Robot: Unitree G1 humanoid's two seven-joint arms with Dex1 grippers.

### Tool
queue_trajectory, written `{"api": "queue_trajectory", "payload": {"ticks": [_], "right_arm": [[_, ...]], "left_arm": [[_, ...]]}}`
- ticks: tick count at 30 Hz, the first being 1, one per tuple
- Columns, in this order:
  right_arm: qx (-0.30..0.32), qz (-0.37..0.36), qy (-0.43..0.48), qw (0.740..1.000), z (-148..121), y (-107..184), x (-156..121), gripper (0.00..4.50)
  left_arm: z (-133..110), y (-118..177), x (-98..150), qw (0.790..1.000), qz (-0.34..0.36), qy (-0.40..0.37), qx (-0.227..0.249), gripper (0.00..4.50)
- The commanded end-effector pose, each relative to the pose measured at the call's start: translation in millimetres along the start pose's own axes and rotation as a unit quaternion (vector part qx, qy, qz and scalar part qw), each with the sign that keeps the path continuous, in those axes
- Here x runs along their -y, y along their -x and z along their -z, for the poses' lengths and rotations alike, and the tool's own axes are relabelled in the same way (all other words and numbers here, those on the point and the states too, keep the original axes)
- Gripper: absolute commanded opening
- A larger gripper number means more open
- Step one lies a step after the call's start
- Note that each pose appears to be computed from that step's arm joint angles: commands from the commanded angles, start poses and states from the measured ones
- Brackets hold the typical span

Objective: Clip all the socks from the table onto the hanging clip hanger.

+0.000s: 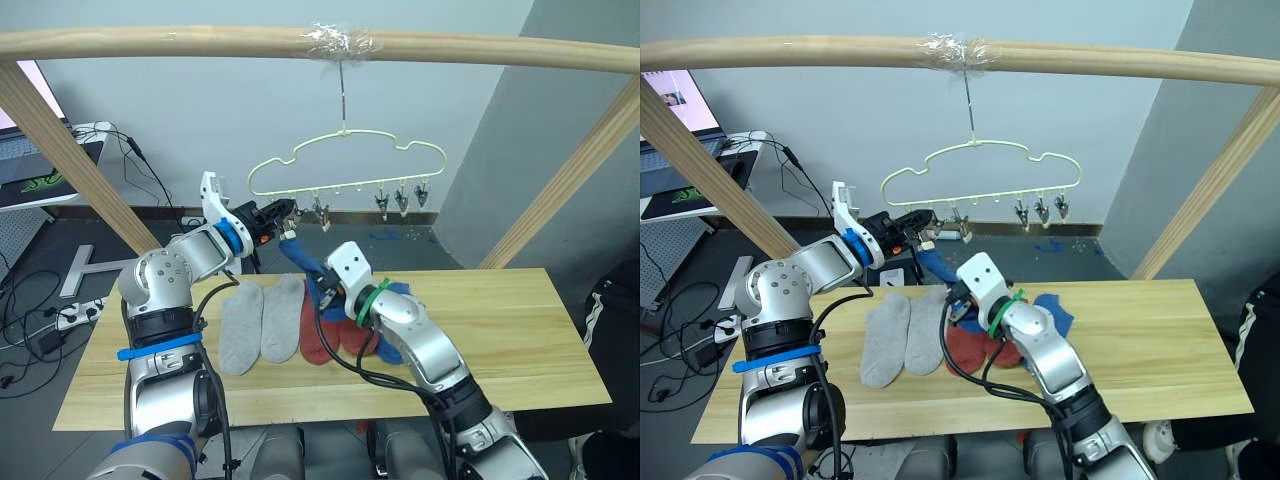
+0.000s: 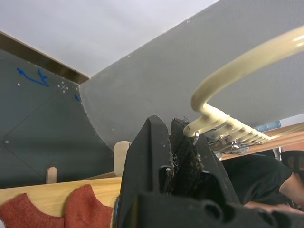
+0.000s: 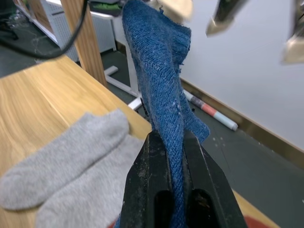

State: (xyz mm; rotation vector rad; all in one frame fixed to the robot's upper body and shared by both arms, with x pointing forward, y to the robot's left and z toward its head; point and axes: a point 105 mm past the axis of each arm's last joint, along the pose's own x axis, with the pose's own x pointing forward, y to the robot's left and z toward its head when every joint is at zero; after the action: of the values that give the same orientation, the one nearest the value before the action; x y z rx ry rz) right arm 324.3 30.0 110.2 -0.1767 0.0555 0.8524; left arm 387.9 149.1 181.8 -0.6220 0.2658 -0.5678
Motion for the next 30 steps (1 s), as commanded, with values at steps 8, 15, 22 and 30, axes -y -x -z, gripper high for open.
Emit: {"api": "queue_trajectory", "payload": {"ticks": [8, 15, 22, 30], "right_arm": [[0.045, 0.001, 0.01, 0.999, -33.2, -0.1, -0.3, 0.06], [0.042, 0.004, 0.013, 0.999, -32.4, -2.4, 2.8, 0.02], [0.038, 0.003, 0.009, 0.999, -29.1, -2.6, 3.2, 0.0], [0.035, -0.006, -0.011, 0.999, -26.4, -8.2, -0.3, 0.0]], "left_arm": [[-6.3, 3.3, 8.9, 1.0, 0.012, -0.022, 0.011, 0.06], [-6.6, 5.6, 11.3, 0.999, 0.022, -0.027, 0.014, 0.41], [-8.8, 11.2, 7.4, 0.999, 0.021, -0.026, 0.016, 2.64], [-15.5, 42.0, 4.0, 1.0, 0.024, -0.009, 0.01, 4.49]]}}
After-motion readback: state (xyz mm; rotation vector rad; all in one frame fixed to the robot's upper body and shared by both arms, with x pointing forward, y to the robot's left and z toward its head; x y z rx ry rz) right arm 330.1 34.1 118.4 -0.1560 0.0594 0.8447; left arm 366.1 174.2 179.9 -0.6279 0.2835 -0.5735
